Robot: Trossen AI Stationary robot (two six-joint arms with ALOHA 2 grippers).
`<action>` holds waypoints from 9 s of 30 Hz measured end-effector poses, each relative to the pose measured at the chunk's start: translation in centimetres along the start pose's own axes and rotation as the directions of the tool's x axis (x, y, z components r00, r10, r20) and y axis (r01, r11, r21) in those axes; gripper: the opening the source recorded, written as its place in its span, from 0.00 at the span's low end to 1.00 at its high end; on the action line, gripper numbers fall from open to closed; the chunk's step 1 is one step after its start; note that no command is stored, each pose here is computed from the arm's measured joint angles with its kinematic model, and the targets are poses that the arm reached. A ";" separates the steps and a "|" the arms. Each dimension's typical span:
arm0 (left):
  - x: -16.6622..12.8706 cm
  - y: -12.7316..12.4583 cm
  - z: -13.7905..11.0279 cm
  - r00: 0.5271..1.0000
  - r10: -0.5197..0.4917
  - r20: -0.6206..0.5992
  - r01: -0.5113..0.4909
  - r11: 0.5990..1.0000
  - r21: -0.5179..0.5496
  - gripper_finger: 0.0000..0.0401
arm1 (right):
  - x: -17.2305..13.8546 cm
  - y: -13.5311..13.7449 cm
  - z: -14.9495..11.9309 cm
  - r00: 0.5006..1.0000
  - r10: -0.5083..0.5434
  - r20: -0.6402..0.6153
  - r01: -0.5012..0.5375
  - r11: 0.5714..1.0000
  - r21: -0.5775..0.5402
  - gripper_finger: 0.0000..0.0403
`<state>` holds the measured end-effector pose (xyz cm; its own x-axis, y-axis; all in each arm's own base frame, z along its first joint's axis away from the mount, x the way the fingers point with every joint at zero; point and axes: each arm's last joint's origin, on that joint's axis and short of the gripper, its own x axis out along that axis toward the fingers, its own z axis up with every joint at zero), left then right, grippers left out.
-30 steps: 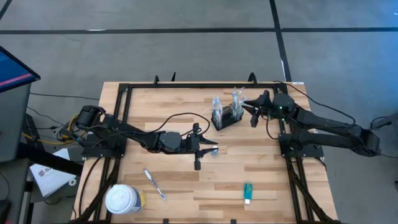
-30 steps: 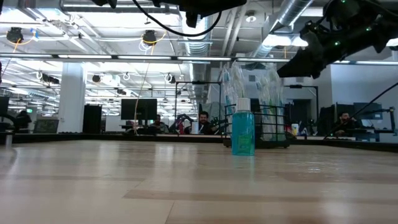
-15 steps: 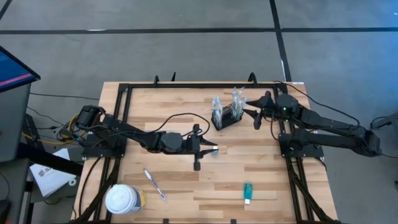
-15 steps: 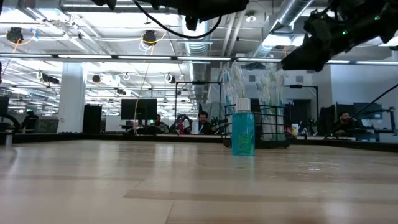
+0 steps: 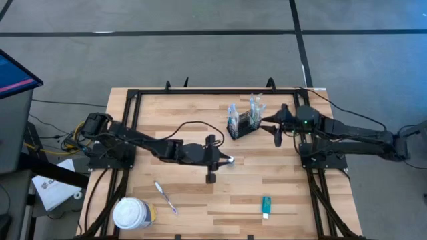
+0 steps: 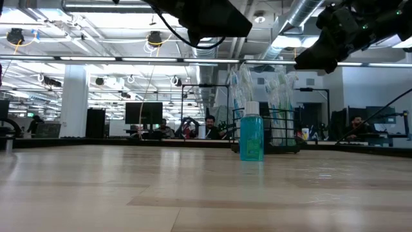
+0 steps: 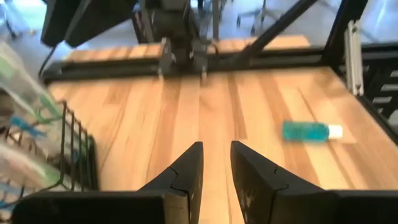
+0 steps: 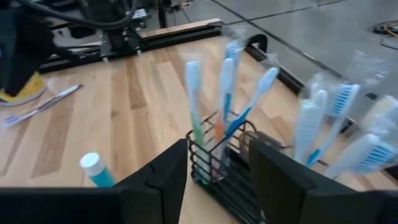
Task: Pick & Place toothbrushing station
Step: Put the mouthwash bottle into the mesh organizer
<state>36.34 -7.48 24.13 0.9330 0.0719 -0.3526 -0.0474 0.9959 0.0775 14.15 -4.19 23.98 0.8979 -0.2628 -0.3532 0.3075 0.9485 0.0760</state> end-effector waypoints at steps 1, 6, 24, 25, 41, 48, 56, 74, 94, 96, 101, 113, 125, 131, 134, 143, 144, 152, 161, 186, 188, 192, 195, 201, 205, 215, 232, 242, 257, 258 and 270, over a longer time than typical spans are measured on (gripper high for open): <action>0.0 0.2 0.2 1.000 0.005 -0.021 -0.005 1.000 0.001 0.19 | 0.0 0.1 0.0 1.000 0.007 -0.002 -0.007 1.000 -0.002 0.39; 0.1 1.2 1.5 0.994 -0.015 -0.111 0.010 0.999 -0.043 0.19 | 0.0 0.6 -0.1 0.999 0.038 -0.004 -0.038 0.999 -0.012 0.37; 6.0 2.9 3.9 0.862 -0.051 -0.504 0.051 0.999 -0.014 0.19 | 0.0 1.1 -0.1 0.998 0.064 -0.008 -0.064 0.998 -0.008 0.31; 6.4 2.8 4.4 0.854 -0.050 -0.518 0.054 0.999 -0.007 0.19 | 0.0 1.1 -0.1 0.998 0.064 -0.009 -0.064 0.998 -0.007 0.31; 8.3 1.1 5.5 0.809 -0.048 -0.585 0.142 0.983 0.117 0.19 | 0.0 1.0 -0.6 0.996 0.060 -0.063 -0.061 0.998 -0.008 0.30; 8.4 1.1 5.2 0.805 -0.049 -0.591 0.144 0.983 0.114 0.19 | -0.1 1.0 -0.7 0.996 0.059 -0.074 -0.060 0.998 -0.008 0.30; 8.8 1.0 1.6 0.738 -0.044 -0.674 0.163 0.980 0.114 0.23 | -0.1 1.0 -0.7 0.996 0.059 -0.073 -0.060 0.998 -0.008 0.30; 9.2 1.2 1.6 0.767 0.016 -0.642 0.107 0.983 0.152 0.42 | -0.1 1.0 -0.7 0.996 0.059 -0.073 -0.060 0.998 -0.009 0.31; 9.9 2.7 -1.0 0.753 -0.012 -0.658 0.081 0.994 0.074 0.50 | 0.0 1.0 -0.8 0.995 0.059 -0.074 -0.060 0.998 -0.009 0.31; 10.0 2.6 -0.9 0.756 -0.015 -0.654 0.079 0.994 0.069 0.49 | 0.0 1.0 -0.8 0.995 0.059 -0.075 -0.060 0.998 -0.009 0.30; 9.9 2.0 -1.0 0.750 -0.078 -0.657 0.115 0.993 0.013 0.50 | 0.1 1.0 -0.8 0.995 0.058 -0.082 -0.059 0.998 -0.008 0.31; 9.5 1.6 -1.2 0.722 -0.085 -0.687 0.140 0.990 0.024 0.46 | 2.5 2.6 -1.7 0.976 0.129 -0.177 -0.124 0.992 0.040 0.30; 9.3 1.7 -3.9 0.669 -0.067 -0.740 0.170 0.983 0.064 0.45 | 3.6 3.8 -1.1 0.968 0.191 -0.161 -0.179 0.980 0.083 0.30; 8.9 1.3 -6.6 0.616 -0.057 -0.786 0.172 0.983 0.064 0.45 | 3.6 5.6 -1.9 0.937 0.269 -0.222 -0.252 0.962 0.101 0.30; 8.8 0.8 -7.4 0.609 -0.061 -0.791 0.164 0.985 0.050 0.44 | 3.6 6.3 -2.2 0.924 0.296 -0.241 -0.276 0.954 0.116 0.30; 8.7 -2.4 -7.5 0.643 -0.240 -0.727 0.304 0.952 -0.044 0.38 | 3.2 7.1 -2.4 0.909 0.333 -0.249 -0.313 0.943 0.117 0.30; 8.8 -2.8 -7.5 0.661 -0.248 -0.708 0.314 0.949 -0.040 0.37 | 3.2 7.1 -2.4 0.909 0.333 -0.249 -0.313 0.943 0.117 0.30; 9.2 -3.8 -7.7 0.724 -0.276 -0.632 0.337 0.941 -0.026 0.34 | 3.2 7.1 -2.4 0.909 0.332 -0.252 -0.307 0.942 0.132 0.30; 10.7 -2.8 -7.3 0.878 -0.277 -0.392 0.306 0.952 0.014 0.33 | 3.2 7.1 -2.4 0.909 0.332 -0.252 -0.307 0.942 0.135 0.30; 8.8 -2.6 -5.9 0.795 -0.422 -0.436 0.430 0.899 -0.086 0.27 | 2.8 8.1 -2.6 0.901 0.355 -0.250 -0.334 0.935 0.123 0.30; 8.9 -2.6 -6.0 0.794 -0.421 -0.438 0.429 0.899 -0.086 0.27 | 2.8 8.1 -2.6 0.901 0.355 -0.250 -0.334 0.935 0.123 0.30; 9.3 -2.6 -6.8 0.785 -0.419 -0.456 0.427 0.900 -0.092 0.27 | 2.8 8.1 -2.6 0.901 0.354 -0.250 -0.334 0.935 0.123 0.30; 9.4 -2.8 -7.5 0.770 -0.416 -0.484 0.425 0.900 -0.097 0.27 | 2.8 8.1 -2.6 0.901 0.355 -0.248 -0.334 0.934 0.123 0.30; 9.7 -2.5 -7.6 0.779 -0.403 -0.481 0.412 0.906 -0.091 0.27 | 2.8 8.1 -2.6 0.901 0.354 -0.250 -0.334 0.935 0.123 0.30; 9.8 -2.0 -7.6 0.798 -0.359 -0.484 0.372 0.925 -0.074 0.27 | 2.8 8.1 -2.6 0.901 0.354 -0.250 -0.334 0.935 0.123 0.30; 10.4 -0.1 -7.6 0.824 -0.303 -0.479 0.306 0.949 -0.072 0.27 | 2.8 8.1 -2.6 0.901 0.354 -0.250 -0.334 0.935 0.123 0.30; 9.8 1.2 -5.7 0.866 -0.268 -0.423 0.266 0.962 -0.064 0.27 | 3.3 8.3 -3.0 0.896 0.346 -0.277 -0.322 0.938 0.129 0.30; 8.9 1.4 -5.4 0.844 -0.256 -0.471 0.250 0.965 -0.076 0.27 | 6.3 9.5 -4.0 0.879 0.325 -0.349 -0.298 0.946 0.129 0.30; 7.6 1.9 -6.5 0.761 -0.158 -0.629 0.148 0.987 -0.069 0.27 | 10.5 12.3 -2.5 0.819 0.270 -0.507 -0.259 0.961 0.093 0.30; 7.5 1.9 -6.5 0.760 -0.146 -0.633 0.137 0.989 -0.064 0.27 | 10.8 12.4 -2.4 0.813 0.264 -0.519 -0.260 0.962 0.081 0.30; 3.7 2.8 -6.5 0.737 -0.043 -0.674 0.016 0.999 -0.046 0.27 | 14.1 13.6 -1.9 0.782 0.220 -0.584 -0.245 0.969 0.037 0.30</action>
<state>37.29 -4.08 16.95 0.4497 0.0475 -0.8919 -0.0483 0.9984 0.0288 30.38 5.33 18.27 0.5856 0.1062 -0.8036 0.0900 0.9767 0.1947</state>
